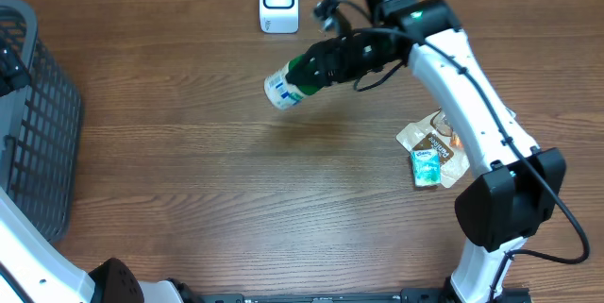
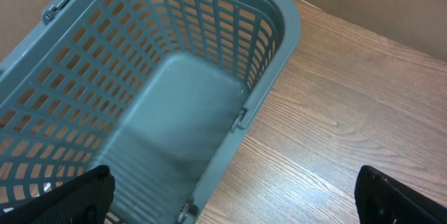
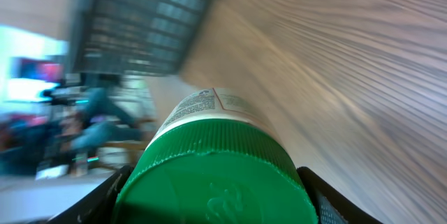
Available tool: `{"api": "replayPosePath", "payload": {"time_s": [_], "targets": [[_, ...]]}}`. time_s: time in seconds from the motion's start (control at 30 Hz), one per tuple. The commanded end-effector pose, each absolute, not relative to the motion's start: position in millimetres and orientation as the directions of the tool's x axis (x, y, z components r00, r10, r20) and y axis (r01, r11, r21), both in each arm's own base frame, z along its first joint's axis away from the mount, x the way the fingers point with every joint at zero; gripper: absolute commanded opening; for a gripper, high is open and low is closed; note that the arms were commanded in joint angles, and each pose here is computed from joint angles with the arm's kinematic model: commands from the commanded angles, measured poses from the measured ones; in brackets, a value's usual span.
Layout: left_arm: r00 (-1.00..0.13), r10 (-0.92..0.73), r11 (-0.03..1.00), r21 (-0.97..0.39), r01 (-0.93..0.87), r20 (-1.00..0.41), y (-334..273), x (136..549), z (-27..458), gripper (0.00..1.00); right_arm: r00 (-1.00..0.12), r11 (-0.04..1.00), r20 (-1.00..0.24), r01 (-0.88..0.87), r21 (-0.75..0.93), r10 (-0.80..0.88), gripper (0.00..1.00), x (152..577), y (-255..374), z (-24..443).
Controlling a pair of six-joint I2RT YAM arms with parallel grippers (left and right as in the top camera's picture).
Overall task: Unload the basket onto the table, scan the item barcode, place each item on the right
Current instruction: 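Lift the jar and tilt it toward the scanner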
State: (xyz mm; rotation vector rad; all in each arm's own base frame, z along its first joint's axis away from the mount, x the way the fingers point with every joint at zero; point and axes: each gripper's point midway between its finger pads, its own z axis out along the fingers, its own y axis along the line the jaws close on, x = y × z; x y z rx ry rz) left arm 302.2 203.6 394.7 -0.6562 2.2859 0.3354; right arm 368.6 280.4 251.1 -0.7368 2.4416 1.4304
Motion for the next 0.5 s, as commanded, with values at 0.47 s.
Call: {"api": "replayPosePath", "payload": {"time_s": [0.47], "targets": [[-0.6, -0.359, 0.836, 0.039, -0.547, -0.714, 202, 302, 397, 0.99, -0.736, -0.095, -0.639, -0.636, 0.766, -0.222, 0.49, 341, 274, 350]]}}
